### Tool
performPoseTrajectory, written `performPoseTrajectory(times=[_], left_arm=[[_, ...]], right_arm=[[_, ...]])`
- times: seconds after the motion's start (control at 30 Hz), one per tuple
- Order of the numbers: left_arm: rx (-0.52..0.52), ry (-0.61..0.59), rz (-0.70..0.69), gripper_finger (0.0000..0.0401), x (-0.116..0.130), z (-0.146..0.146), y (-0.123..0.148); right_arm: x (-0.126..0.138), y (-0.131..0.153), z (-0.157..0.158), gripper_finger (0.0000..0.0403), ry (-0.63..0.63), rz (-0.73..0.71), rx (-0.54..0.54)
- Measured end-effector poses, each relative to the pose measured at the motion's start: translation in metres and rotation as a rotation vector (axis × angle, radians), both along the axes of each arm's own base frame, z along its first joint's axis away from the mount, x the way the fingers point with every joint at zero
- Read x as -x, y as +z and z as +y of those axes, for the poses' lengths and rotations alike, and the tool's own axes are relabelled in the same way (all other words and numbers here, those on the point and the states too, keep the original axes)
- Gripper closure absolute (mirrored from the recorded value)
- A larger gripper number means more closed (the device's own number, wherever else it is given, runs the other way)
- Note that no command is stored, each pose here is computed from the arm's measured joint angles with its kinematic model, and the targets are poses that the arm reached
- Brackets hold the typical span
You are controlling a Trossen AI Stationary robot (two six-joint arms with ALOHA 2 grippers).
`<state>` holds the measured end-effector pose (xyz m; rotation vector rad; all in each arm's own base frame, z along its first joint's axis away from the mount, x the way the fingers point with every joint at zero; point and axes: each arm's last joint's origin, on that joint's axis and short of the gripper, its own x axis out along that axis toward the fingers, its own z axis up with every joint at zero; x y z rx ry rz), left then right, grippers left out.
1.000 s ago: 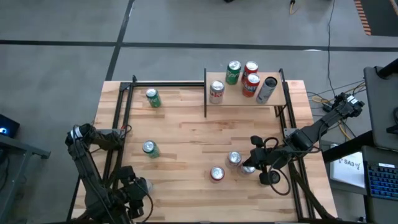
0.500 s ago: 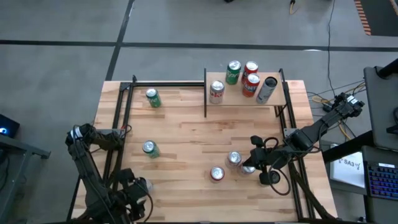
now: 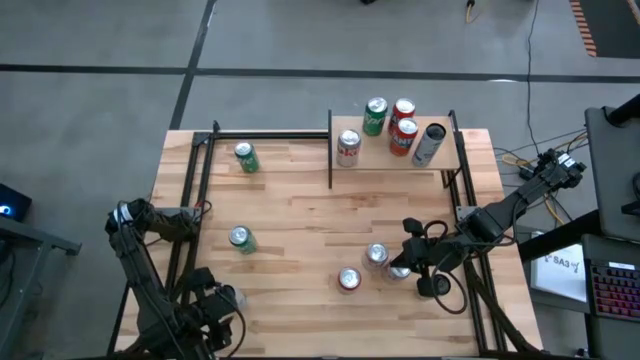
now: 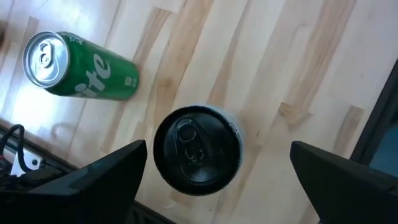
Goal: Place canned beverage on shelf
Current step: Put the left white soda can on the shelf aligned in front of the other white soda can
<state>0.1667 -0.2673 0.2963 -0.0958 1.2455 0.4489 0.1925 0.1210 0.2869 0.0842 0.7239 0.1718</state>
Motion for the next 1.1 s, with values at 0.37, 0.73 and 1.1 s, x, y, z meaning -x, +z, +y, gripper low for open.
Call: performPoseTrajectory(times=[0.37,0.73,1.1], left_arm=[[-0.073,0.031,0.039,0.0019,0.002,0.007,-0.021],[-0.079,0.061,0.035,0.0019,0.003,0.009,-0.044],[-0.072,0.128,0.014,0.0072,0.003,0.012,-0.065]], right_arm=[[0.000,0.000,0.000,0.0394,0.000,0.000,0.000],[0.000,0.000,0.000,0.0394,-0.006,0.002,-0.006],[0.000,0.000,0.000,0.0394,-0.005,0.001,-0.005]])
